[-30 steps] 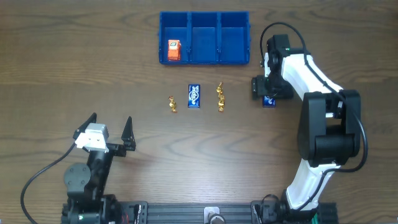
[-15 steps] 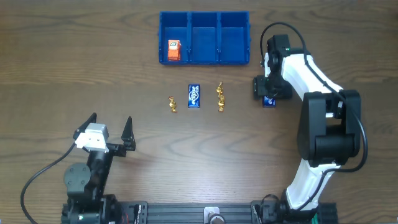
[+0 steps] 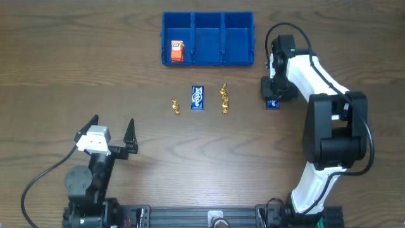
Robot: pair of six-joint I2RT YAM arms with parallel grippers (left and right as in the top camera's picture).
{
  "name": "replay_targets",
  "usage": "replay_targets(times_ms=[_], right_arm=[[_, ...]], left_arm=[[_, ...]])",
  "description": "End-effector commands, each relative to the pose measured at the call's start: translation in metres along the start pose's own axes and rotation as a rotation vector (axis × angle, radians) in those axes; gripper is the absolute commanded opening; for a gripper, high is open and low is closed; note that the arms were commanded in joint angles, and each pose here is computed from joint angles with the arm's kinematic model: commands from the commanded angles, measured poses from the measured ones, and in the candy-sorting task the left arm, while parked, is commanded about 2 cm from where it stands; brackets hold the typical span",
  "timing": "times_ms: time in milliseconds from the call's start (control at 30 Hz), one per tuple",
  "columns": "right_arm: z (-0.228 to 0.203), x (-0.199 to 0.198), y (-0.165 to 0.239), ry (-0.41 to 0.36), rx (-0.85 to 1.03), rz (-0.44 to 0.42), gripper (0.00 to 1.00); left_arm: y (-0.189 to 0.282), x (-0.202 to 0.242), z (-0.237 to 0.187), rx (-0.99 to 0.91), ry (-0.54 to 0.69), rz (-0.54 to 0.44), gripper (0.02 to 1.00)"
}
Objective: Sort Candies Into Trays
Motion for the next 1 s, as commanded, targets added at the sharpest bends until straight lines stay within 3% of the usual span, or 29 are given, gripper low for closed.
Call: replay_targets(times_ms=[33,200,467,667,800,1000], right_arm=[[-0.002,0.0,-0.006,0.002,0.019,-0.01,0.253],[0.006,0.012,0.02,0.003,-0.042,0.005,0.215],[0.042,0.077,0.148,0.049,-0.397,0.132,0.183],[0.06,0.137,0.215,0.049,-0.629,0.172,0.18],[0.066,0.164,0.229,0.014,-0.733,0.197,0.18],[0.082,0.193,0.21,0.022,-0.773,0.217,0.178]], left_arm=[[-0.001,-0.001,-0.015,0.044,-0.005,-0.013,0.998],[-0.001,-0.001,-0.015,0.044,-0.005,-0.013,0.998],[-0.001,-0.001,-0.015,0.044,-0.005,-0.013,0.998],[-0.001,-0.001,-0.015,0.044,-0.005,-0.013,0.998],[-0.001,-0.001,-0.015,0.044,-0.005,-0.013,0.998],[-0.001,-0.001,-0.015,0.044,-0.005,-0.013,0.998]])
Point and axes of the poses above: each gripper's point midway between its finger pads, its own y axis back along the fingers, its own x axis along the line the jaws close on, z = x × y, the point moved 3 cm from there along y, back along the fingers, and after that the axes turned 4 degrees about -y, right-handed, at the moved point
